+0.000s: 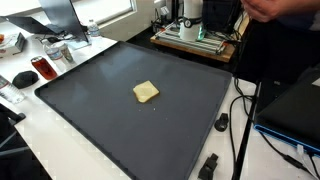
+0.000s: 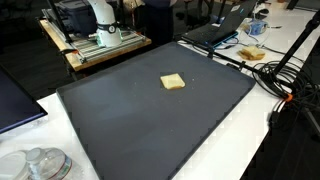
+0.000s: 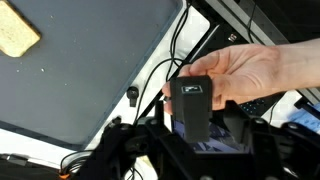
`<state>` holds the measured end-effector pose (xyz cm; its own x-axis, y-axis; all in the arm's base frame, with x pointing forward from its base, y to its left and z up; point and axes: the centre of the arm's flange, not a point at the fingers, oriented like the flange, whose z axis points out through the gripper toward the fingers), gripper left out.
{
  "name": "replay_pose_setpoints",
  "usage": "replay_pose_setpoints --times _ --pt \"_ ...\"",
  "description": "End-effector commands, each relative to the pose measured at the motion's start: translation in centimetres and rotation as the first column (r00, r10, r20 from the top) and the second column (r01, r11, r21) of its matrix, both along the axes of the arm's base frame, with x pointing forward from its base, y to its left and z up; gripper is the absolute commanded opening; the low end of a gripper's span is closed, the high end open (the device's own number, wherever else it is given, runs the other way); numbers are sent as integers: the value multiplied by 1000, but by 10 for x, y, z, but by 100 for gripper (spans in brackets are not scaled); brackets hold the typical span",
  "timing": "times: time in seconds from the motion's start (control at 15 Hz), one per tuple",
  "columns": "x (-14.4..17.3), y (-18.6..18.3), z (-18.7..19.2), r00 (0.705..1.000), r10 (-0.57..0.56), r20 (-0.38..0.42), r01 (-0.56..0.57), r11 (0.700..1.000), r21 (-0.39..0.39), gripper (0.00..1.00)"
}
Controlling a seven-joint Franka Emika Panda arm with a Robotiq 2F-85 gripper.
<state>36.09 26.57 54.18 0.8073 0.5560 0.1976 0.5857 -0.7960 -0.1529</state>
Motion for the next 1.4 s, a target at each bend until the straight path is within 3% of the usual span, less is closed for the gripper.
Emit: replay_pose_setpoints --times 0.0,0.27,0.4,0.6,0.67,0.87,1.0,1.33 --pt "6 -2 5 1000 12 -17 -12 1000 -9 35" --pt "7 -3 6 1000 13 -22 -14 1000 -14 26" --pt "7 -3 7 1000 14 -25 -14 1000 -15 33" --pt "8 -5 8 1000 13 -25 -13 1000 -15 34" --pt "8 -5 8 1000 12 -24 -13 1000 -17 31" --pt "8 -6 9 1000 14 -22 -14 1000 -19 5" --pt "8 -6 9 1000 17 -23 -17 1000 -21 10" --pt "12 -9 9 1000 7 -24 -7 1000 -25 9"
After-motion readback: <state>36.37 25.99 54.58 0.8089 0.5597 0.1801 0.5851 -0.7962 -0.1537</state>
